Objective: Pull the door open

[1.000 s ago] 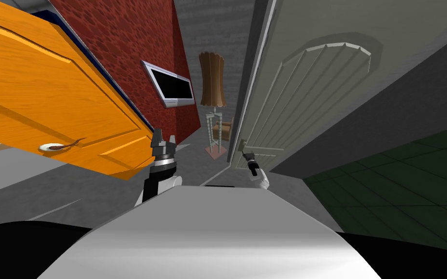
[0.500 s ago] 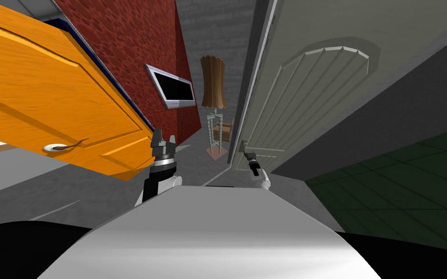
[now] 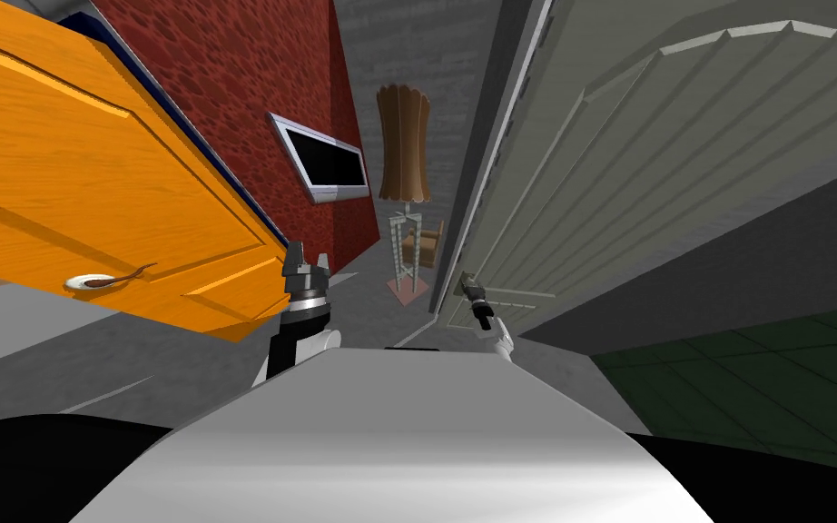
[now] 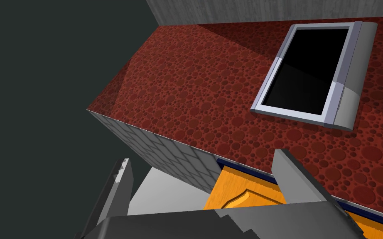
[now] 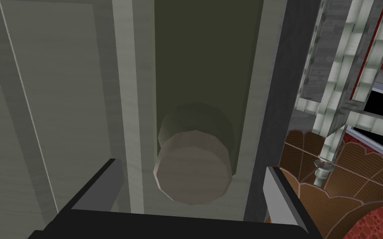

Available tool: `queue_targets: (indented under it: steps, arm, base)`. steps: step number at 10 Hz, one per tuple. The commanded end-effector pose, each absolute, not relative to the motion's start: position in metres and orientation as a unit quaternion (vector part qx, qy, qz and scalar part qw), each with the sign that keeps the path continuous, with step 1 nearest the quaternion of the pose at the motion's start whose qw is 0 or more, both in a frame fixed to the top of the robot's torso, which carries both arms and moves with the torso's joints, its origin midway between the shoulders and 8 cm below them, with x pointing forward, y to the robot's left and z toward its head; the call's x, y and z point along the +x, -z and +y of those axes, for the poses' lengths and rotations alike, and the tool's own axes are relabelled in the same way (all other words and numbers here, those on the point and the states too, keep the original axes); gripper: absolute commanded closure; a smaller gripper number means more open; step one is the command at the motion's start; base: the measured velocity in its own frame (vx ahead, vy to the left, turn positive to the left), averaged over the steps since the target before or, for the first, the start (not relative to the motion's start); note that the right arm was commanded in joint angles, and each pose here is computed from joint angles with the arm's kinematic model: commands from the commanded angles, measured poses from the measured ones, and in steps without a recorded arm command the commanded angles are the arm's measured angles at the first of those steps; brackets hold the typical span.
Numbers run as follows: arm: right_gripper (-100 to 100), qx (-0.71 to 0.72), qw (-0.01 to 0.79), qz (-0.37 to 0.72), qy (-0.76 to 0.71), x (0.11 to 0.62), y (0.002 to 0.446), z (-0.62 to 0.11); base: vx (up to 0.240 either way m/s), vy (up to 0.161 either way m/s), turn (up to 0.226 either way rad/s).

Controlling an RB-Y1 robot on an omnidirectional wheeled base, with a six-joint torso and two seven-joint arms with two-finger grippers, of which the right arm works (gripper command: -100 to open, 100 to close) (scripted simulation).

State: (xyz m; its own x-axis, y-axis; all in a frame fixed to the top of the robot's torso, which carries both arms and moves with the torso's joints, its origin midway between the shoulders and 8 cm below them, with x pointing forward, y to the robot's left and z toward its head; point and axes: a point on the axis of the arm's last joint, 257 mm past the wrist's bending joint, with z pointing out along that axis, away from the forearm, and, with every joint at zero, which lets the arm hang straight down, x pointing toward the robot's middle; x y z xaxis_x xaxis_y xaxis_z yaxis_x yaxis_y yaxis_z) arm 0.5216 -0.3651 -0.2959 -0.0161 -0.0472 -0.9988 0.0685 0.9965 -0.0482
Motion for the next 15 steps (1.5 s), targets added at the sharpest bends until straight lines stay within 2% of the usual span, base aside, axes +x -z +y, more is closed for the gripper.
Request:
queue_targets:
  steps: [1,2,3,8,15]
  arm:
    - [-100,0.014,0.702,0.711,0.043,0.5201,0.2962,-0.3758]
    - [-100,0.012,0.701,0.711,0.043,0.5201,0.2959,-0.3722]
    - [100,0.012,0.701,0.711,0.043,0.5201,0.2959,-0.3722]
    - [100,0.012,0.701,0.711,0.043,0.5201,0.2959,-0.3722]
    - [100,0.113,0.708,0.695,-0.054,0.5248,0.2917,-0.3726]
  base:
    - [0.215,0.040,0.070]
    - [0.088,0.010,0.013]
    - [-0.008,-0.004,-0.041]
    - [-0.018,-0.004,0.006]
    - [-0.042,-0.026,0.057]
